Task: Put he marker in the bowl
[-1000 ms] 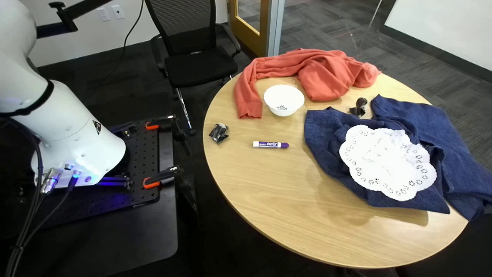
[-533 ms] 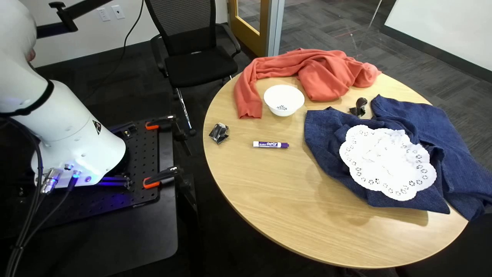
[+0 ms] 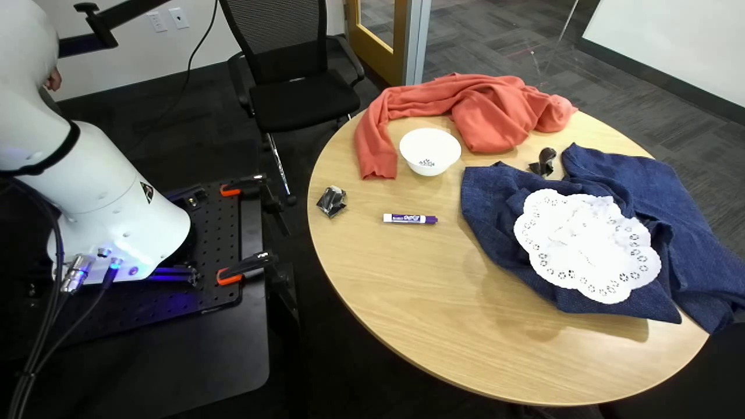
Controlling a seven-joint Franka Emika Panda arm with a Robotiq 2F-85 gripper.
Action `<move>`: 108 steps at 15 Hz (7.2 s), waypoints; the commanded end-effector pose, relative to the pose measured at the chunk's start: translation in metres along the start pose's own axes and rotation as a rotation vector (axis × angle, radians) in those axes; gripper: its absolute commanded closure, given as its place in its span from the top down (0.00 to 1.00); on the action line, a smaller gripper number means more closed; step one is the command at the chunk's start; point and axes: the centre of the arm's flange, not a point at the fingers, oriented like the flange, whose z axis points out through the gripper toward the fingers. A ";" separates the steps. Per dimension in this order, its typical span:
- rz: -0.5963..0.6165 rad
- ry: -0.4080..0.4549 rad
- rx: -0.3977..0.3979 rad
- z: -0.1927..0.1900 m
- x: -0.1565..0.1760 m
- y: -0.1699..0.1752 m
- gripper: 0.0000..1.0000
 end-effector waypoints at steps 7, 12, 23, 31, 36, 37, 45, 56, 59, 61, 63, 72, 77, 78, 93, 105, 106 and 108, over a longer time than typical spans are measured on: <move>0.097 -0.122 -0.031 0.142 0.034 0.060 1.00; 0.117 -0.196 -0.027 0.215 0.021 0.066 1.00; 0.166 -0.218 -0.031 0.291 -0.005 0.080 1.00; 0.152 -0.188 -0.054 0.321 -0.007 0.071 1.00; 0.180 -0.175 -0.048 0.355 -0.015 0.072 1.00; 0.183 -0.182 -0.047 0.361 -0.018 0.072 1.00; 0.186 -0.242 -0.042 0.401 -0.025 0.074 1.00; 0.190 -0.258 -0.049 0.430 -0.021 0.077 0.66; 0.193 -0.257 -0.048 0.432 -0.020 0.078 0.43; 0.194 -0.258 -0.049 0.432 -0.020 0.078 0.27; 0.194 -0.259 -0.049 0.433 -0.020 0.078 0.12; 0.133 -0.187 -0.050 0.355 -0.005 0.050 0.05; 0.018 -0.082 -0.038 0.297 0.016 0.015 0.05; -0.004 -0.066 -0.034 0.292 0.022 0.006 0.05; -0.129 0.166 0.045 0.326 0.056 -0.060 0.05; -0.153 0.170 -0.003 0.373 0.071 -0.058 0.05; -0.157 0.167 -0.003 0.375 0.071 -0.059 0.05; -0.161 0.167 0.001 0.375 0.070 -0.062 0.47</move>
